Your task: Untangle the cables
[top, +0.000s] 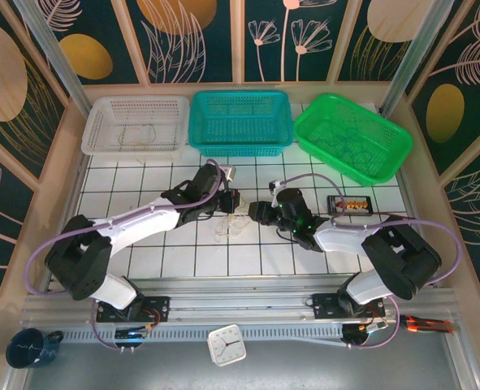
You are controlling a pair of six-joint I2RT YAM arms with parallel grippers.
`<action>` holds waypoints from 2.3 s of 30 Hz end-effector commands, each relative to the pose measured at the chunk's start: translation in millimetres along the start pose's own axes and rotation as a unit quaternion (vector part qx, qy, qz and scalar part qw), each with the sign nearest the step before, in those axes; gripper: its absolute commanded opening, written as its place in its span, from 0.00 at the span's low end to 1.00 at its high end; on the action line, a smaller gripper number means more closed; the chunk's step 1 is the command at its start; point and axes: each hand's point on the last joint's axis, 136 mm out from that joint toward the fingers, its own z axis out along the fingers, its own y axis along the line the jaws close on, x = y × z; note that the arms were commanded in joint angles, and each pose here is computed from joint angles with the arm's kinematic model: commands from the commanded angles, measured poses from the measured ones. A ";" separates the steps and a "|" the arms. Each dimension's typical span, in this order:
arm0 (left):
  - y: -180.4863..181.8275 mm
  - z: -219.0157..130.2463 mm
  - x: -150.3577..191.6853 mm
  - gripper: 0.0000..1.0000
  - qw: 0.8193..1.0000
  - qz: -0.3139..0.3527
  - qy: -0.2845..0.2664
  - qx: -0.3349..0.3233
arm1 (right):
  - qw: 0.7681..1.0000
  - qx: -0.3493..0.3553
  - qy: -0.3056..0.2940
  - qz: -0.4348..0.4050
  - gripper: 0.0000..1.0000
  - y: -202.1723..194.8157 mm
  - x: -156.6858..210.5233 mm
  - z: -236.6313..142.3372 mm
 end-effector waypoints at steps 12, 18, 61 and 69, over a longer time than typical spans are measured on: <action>-16.7 -24.4 -22.0 0.00 0.994 -0.022 -0.091 0.054 | 0.998 -0.026 -0.058 0.026 0.45 1.5 -34.7 -28.4; -21.0 -27.8 -25.3 0.00 0.992 -0.022 -0.100 0.067 | 0.994 -0.050 -0.085 0.041 0.52 7.7 -51.6 -45.7; -29.2 -81.8 -57.6 0.00 0.980 -0.049 -0.178 0.070 | 0.986 0.083 -0.043 0.141 0.40 -62.7 4.0 22.1; -22.1 -76.3 -50.8 0.00 0.978 -0.055 -0.187 0.073 | 0.991 0.041 -0.055 0.113 0.41 -34.5 -13.0 6.6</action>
